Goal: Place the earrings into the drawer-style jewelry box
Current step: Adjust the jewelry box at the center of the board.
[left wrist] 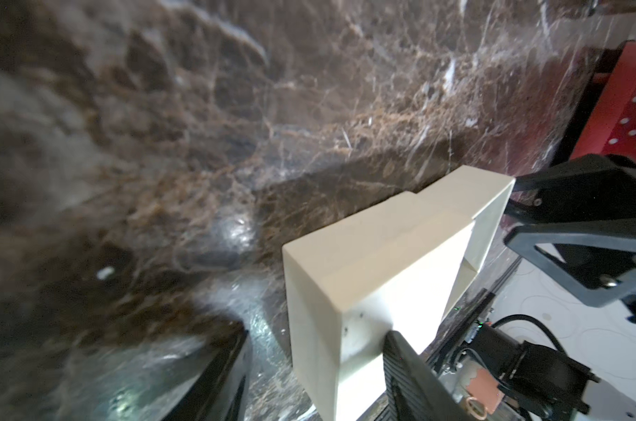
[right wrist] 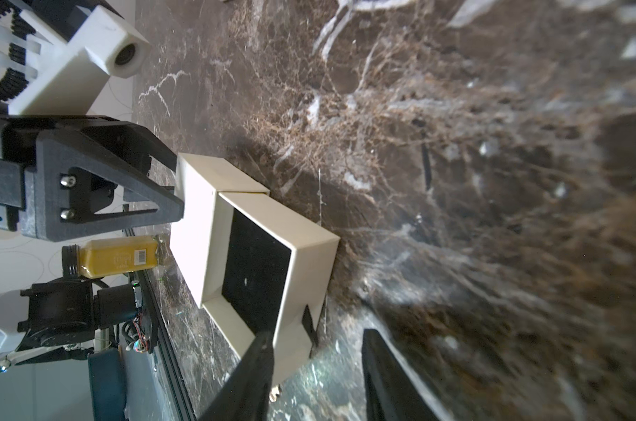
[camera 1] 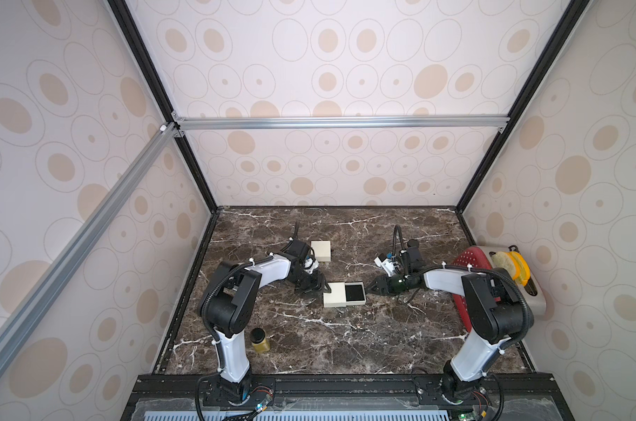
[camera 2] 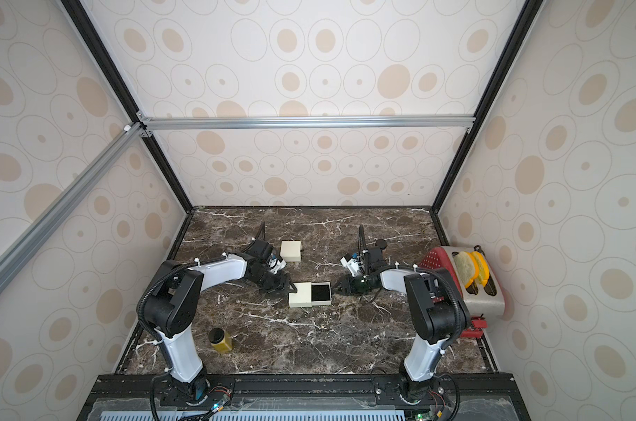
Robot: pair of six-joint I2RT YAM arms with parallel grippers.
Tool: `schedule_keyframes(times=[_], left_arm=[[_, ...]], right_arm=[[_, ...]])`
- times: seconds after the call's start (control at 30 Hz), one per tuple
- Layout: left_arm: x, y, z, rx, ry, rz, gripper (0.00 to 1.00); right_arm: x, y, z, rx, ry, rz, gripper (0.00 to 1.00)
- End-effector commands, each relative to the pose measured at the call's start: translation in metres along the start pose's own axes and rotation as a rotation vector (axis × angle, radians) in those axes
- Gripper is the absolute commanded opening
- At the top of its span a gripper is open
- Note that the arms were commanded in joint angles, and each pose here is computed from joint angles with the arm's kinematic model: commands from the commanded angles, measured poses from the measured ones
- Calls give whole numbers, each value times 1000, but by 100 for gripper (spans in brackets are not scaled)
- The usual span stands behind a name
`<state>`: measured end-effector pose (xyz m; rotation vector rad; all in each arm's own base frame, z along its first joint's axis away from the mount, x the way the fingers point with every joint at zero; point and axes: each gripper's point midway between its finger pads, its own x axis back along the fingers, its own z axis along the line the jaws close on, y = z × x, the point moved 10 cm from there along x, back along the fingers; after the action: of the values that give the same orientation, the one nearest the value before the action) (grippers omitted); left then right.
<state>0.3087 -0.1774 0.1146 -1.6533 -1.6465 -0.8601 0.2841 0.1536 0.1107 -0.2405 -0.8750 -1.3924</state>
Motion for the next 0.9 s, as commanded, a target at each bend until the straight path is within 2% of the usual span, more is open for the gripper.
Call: schedule_keyframes(times=[0.0, 0.13, 0.17, 0.3, 0.43, 0.6, 0.7, 0.87], left_arm=[[3, 3, 6, 10, 119, -11, 67], [21, 1, -12, -36, 95, -62, 73], [24, -1, -16, -49, 90, -69, 74], [34, -18, -35, -112, 96, -91, 77], [39, -48, -62, -235, 114, -83, 79], [17, -89, -90, -413, 94, -10, 82], [-4, -95, -96, -440, 70, 29, 81], [-30, -83, -98, -438, 40, 48, 78]], right_arm=[[17, 1, 11, 51, -55, -19, 55], [39, -4, 23, 90, -151, -84, 88], [44, -5, 27, 99, -154, -101, 99], [52, -14, 45, 130, -180, -108, 99], [50, -35, 59, 153, -290, -59, 99], [47, -60, 58, 116, -288, -38, 99], [51, -69, 57, 107, -313, -38, 99], [54, -77, 53, 91, -340, -51, 99]])
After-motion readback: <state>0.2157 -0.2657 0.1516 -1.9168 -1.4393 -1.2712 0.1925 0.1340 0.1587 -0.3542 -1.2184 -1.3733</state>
